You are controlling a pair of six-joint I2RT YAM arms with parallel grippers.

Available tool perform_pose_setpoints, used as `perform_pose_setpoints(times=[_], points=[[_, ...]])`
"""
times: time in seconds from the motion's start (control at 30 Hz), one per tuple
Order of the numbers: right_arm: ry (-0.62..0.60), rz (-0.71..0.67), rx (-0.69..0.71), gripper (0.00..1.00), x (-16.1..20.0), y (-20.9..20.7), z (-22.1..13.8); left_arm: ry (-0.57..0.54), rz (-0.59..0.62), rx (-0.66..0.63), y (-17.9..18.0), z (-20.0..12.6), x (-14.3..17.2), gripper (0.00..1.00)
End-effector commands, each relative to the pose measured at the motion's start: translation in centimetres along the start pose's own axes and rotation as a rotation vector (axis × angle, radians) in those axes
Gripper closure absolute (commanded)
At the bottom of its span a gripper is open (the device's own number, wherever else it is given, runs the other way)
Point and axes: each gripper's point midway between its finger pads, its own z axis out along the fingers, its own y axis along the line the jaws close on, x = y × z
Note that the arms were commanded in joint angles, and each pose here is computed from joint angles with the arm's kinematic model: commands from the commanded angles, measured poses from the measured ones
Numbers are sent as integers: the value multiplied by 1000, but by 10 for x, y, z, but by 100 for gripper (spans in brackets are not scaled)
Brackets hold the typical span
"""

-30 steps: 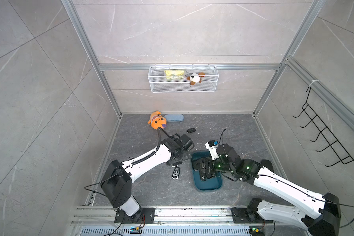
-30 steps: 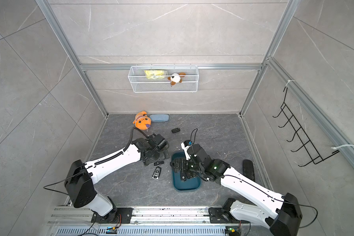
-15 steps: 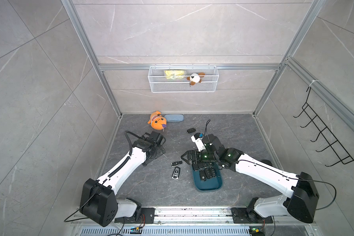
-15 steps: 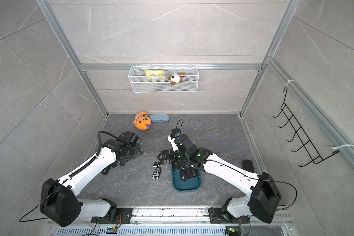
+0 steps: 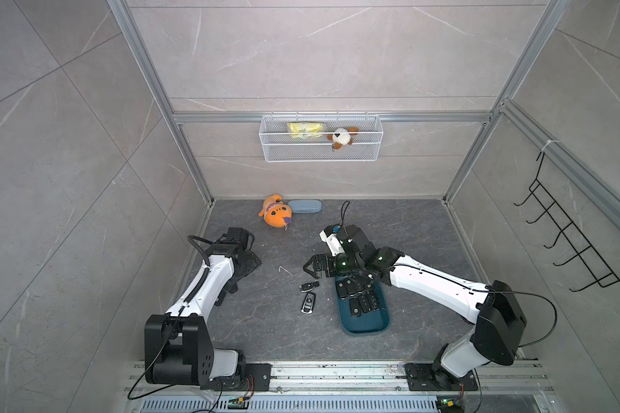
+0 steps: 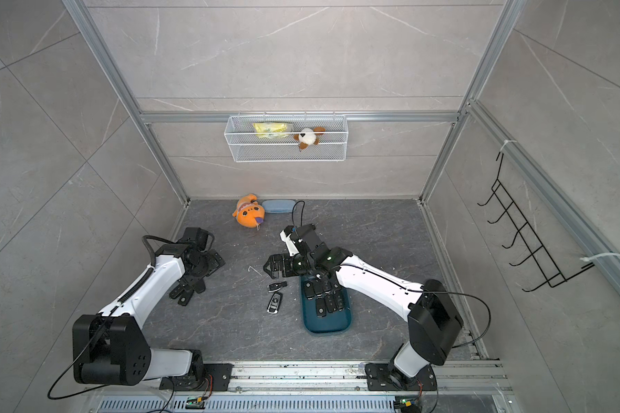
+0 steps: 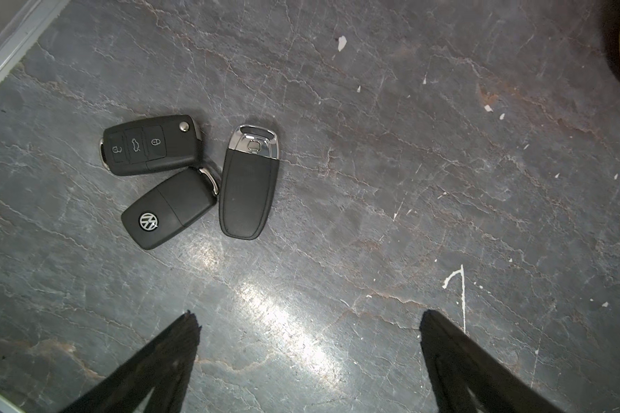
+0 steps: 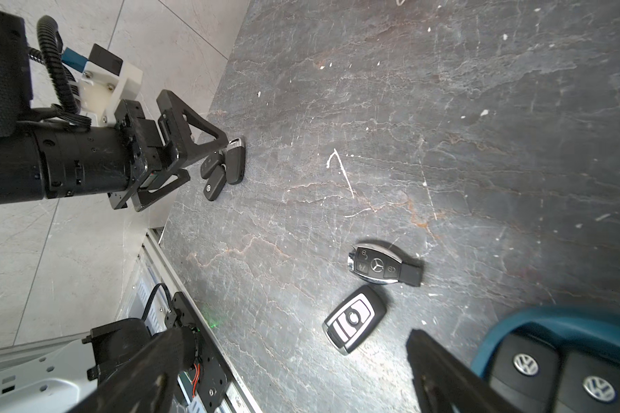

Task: Place the car key into the storage box
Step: Adjust the car key at the center of the board.

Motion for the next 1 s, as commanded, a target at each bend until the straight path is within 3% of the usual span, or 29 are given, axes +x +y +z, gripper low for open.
perform_pose_setpoints(times=[0.0,0.43,0.97], points=[[-25,-21,-27,0,-13,7,6,24,24,19,-1,5,-1,0],[-25,-49,-38,1,-14,5,20,65,-13,-10,24,21,-14,1],[16,-100,-30,1,-15,9,19,46,-202,-58,70,52,-46,1]])
